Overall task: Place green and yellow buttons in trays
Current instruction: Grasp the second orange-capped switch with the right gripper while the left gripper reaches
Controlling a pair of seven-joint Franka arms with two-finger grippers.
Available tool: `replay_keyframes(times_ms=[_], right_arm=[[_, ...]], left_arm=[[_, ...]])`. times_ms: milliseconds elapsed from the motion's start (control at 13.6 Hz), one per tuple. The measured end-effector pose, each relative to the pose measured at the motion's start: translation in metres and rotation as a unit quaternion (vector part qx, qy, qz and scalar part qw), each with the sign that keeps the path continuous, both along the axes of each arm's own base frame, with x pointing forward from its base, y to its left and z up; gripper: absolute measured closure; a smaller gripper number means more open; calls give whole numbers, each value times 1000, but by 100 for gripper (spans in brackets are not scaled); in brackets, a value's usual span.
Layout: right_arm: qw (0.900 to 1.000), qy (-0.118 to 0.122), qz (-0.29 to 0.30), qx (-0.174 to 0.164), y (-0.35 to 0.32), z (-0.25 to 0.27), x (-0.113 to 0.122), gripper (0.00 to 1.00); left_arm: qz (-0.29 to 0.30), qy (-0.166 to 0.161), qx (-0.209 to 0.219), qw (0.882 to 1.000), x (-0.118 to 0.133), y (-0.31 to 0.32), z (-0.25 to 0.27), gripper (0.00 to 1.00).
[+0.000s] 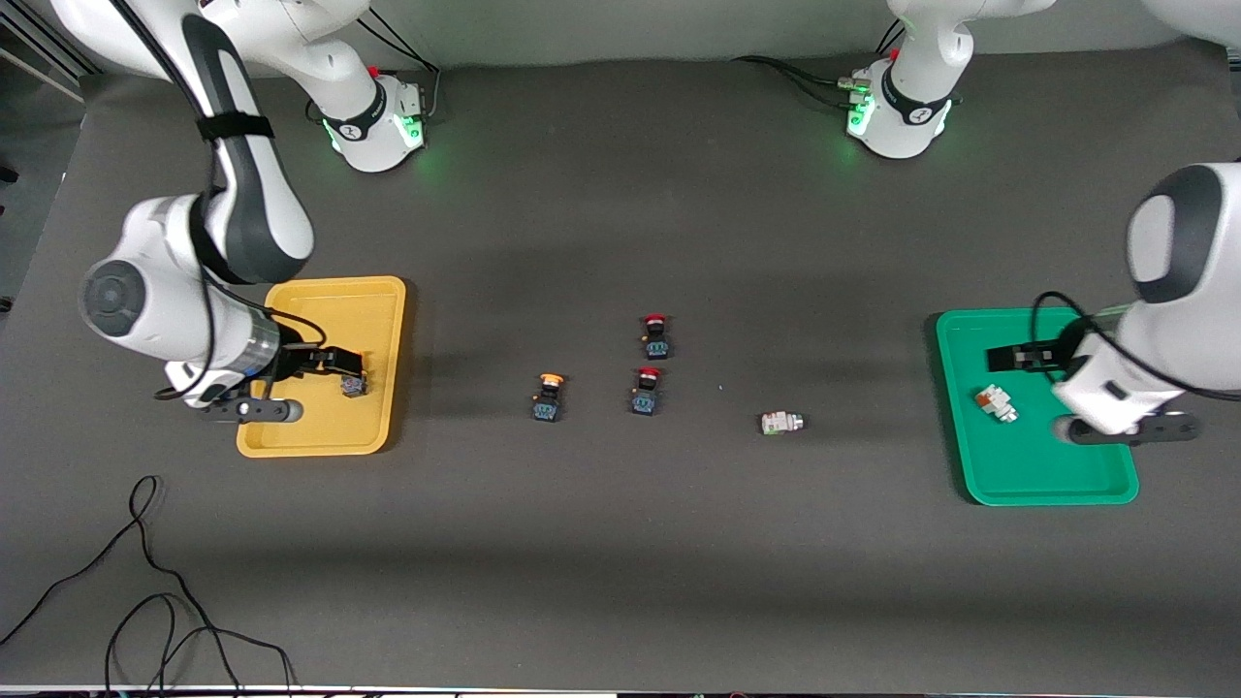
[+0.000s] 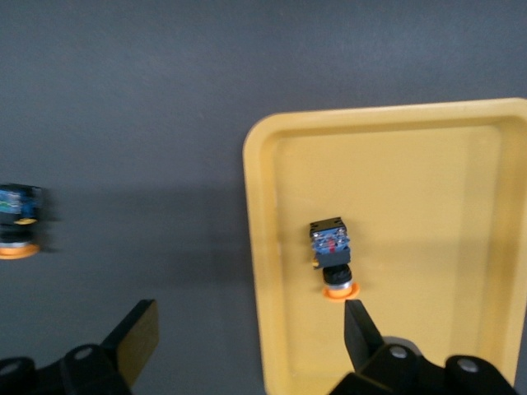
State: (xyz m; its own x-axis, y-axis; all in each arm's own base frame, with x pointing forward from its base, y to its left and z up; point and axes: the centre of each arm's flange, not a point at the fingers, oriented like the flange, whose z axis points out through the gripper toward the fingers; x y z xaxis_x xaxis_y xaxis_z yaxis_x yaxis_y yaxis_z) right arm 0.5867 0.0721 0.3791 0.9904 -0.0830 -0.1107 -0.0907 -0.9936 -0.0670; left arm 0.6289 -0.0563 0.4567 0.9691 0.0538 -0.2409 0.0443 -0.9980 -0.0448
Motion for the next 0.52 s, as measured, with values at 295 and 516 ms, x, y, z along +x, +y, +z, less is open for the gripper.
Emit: replay_keyframes(times_ms=[295,516], right_arm=[[999,0,-39,18,58,26,12,0],[997,14,-66,25,129,5,15,0]], left_arm=[[49,-16,-12,999,2,-80,-20,1],[141,-19,-7,990,-3,-136,-40,2]])
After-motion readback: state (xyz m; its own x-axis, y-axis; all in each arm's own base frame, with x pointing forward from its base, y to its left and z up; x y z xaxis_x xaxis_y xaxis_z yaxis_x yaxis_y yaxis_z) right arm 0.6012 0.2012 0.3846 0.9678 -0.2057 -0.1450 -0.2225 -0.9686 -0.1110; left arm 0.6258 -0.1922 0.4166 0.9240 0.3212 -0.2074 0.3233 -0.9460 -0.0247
